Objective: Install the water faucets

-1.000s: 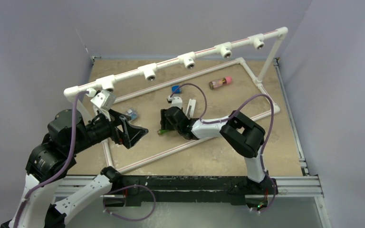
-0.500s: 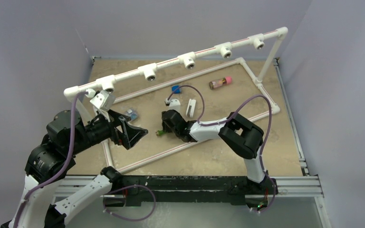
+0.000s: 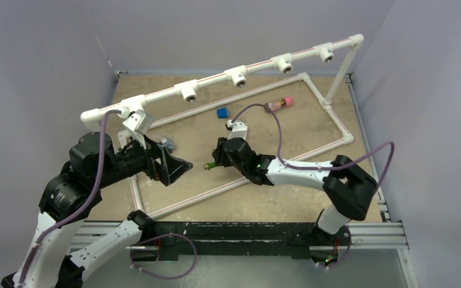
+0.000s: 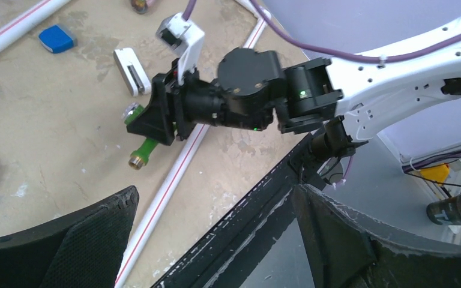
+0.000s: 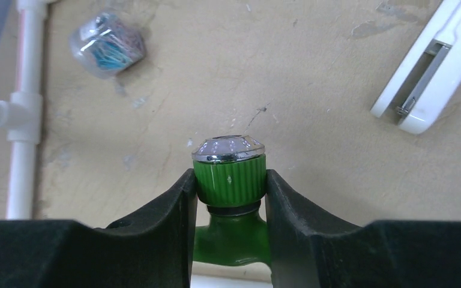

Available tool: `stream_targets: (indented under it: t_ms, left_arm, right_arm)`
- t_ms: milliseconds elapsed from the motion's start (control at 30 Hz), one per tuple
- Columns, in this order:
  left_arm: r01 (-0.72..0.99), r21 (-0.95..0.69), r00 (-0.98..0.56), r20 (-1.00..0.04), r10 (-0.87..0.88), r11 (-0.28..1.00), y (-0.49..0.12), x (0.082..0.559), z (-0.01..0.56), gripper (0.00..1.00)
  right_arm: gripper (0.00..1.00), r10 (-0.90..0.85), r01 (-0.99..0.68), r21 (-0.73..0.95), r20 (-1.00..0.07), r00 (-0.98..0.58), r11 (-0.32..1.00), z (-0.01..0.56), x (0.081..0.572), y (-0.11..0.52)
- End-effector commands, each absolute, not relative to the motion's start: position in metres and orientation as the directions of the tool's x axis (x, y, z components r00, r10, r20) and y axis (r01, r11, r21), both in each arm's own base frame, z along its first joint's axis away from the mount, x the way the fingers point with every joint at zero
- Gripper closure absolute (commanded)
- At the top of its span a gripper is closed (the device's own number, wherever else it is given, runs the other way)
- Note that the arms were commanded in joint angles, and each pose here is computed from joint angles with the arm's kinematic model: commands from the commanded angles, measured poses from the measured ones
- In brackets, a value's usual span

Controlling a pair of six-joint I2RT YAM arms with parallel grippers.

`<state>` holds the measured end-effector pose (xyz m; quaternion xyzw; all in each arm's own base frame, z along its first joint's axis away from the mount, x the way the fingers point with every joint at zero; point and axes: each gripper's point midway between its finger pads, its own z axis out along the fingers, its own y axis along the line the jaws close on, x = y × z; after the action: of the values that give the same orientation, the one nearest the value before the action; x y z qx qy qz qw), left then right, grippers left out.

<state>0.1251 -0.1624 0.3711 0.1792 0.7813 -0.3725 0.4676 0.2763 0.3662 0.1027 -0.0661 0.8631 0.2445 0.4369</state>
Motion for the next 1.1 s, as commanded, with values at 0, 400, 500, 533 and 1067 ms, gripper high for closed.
stream_targets:
  t_ms: [0, 400, 500, 533, 1067]
  left_arm:
    - [0.623, -0.475, -0.544, -0.834, -0.092, 0.622, -0.176, 0.128, 0.372, 0.00]
    - [0.504, -0.653, -0.732, -0.670, -0.121, 0.565, -0.209, 0.139, 0.335, 0.01]
    - [0.482, -0.706, -0.773, -0.622, -0.127, 0.518, -0.222, 0.139, 0.325, 0.02]
    - [0.478, -0.722, -0.781, -0.610, -0.134, 0.500, -0.226, 0.140, 0.323, 0.02]
    - [0.328, -0.839, -0.844, -0.466, -0.264, 0.434, -0.247, 0.162, 0.306, 0.15]
  right_arm:
    - [1.00, 0.182, -0.331, 0.446, -0.781, -0.597, 0.831, 0.138, 0.263, 0.358]
    - [1.00, 0.307, -0.384, 0.540, -0.796, -0.522, 0.749, 0.240, 0.238, 0.324]
    - [1.00, 0.339, -0.406, 0.570, -0.789, -0.512, 0.714, 0.265, 0.233, 0.323]
    - [1.00, 0.348, -0.411, 0.580, -0.785, -0.513, 0.703, 0.271, 0.231, 0.323]
    - [1.00, 0.434, -0.437, 0.677, -0.725, -0.535, 0.592, 0.340, 0.212, 0.338]
